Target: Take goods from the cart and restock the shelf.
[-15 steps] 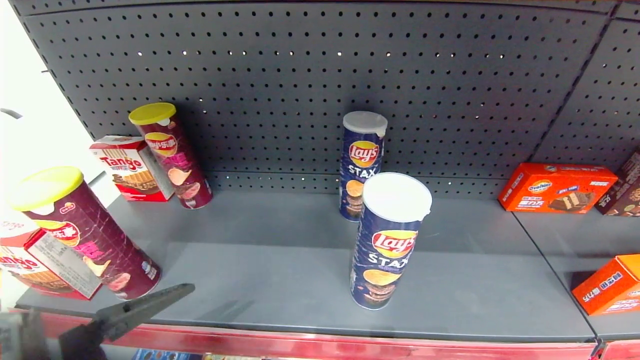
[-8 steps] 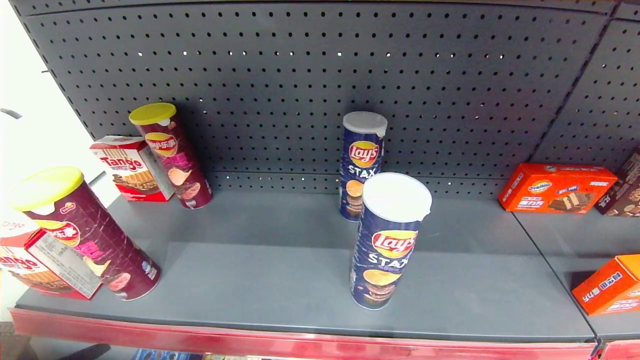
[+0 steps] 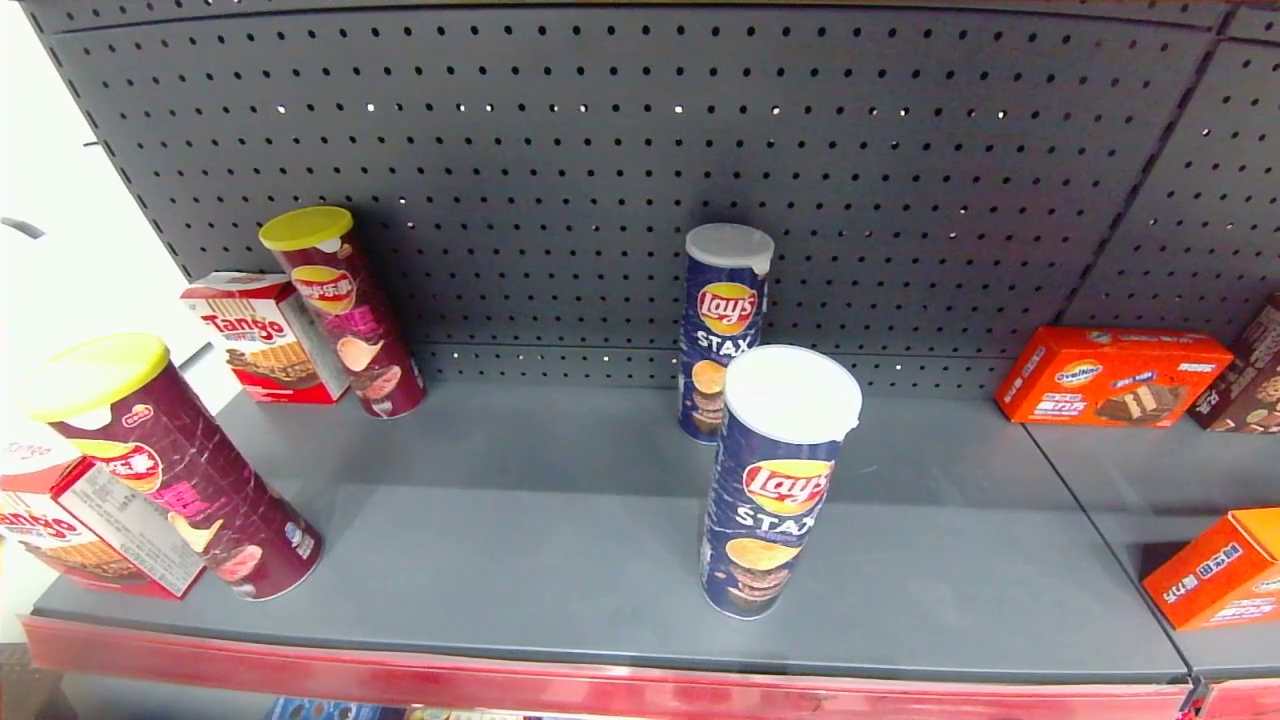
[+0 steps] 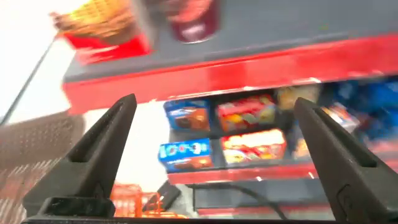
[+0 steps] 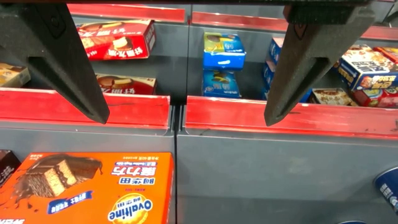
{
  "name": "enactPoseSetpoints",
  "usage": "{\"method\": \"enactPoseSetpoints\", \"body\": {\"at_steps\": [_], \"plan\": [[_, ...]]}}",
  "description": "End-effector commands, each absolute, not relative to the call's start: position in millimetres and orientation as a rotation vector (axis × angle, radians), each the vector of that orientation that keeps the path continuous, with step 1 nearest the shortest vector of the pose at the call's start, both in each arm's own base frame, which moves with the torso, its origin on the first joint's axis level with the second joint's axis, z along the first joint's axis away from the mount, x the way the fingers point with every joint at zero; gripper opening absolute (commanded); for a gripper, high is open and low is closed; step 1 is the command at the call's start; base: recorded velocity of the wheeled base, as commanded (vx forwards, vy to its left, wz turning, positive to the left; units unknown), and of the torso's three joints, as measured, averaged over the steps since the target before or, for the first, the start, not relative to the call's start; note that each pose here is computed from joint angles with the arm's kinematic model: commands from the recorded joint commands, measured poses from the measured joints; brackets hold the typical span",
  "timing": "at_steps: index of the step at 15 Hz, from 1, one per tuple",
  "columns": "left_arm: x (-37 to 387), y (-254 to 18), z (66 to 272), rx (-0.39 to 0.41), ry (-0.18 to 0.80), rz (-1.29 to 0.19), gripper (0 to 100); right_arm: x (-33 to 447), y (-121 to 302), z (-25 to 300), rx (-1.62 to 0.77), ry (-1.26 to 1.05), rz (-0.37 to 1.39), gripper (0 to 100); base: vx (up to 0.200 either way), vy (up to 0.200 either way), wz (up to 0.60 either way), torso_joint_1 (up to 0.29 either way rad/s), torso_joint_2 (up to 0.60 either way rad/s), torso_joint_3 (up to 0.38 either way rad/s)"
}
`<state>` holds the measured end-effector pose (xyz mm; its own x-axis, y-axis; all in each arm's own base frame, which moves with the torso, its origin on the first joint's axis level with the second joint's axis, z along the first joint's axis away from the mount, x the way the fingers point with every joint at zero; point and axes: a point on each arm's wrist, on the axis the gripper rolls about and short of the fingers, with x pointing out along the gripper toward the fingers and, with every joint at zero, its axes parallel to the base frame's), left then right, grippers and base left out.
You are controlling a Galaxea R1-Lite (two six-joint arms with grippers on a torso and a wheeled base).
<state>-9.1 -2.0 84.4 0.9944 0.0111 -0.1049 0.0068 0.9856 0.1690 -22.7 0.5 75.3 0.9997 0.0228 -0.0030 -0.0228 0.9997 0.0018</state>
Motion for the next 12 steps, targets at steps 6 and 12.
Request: {"method": "enactPoseSetpoints", "body": {"at_steps": [6,12], "plan": [[-22.8,-1.2,75.6,0.100,-0.004,-0.058,100,-22.7,0.5,75.4,0.002,0.003,0.023,100,0.000,0.000,0.00,0.000,0.00,0.000],[-22.9,2.2,75.8,0.020,-0.002,0.094,100,-22.7,0.5,75.4,0.002,0.003,0.023,100,0.000,0.000,0.00,0.000,0.00,0.000]]}}
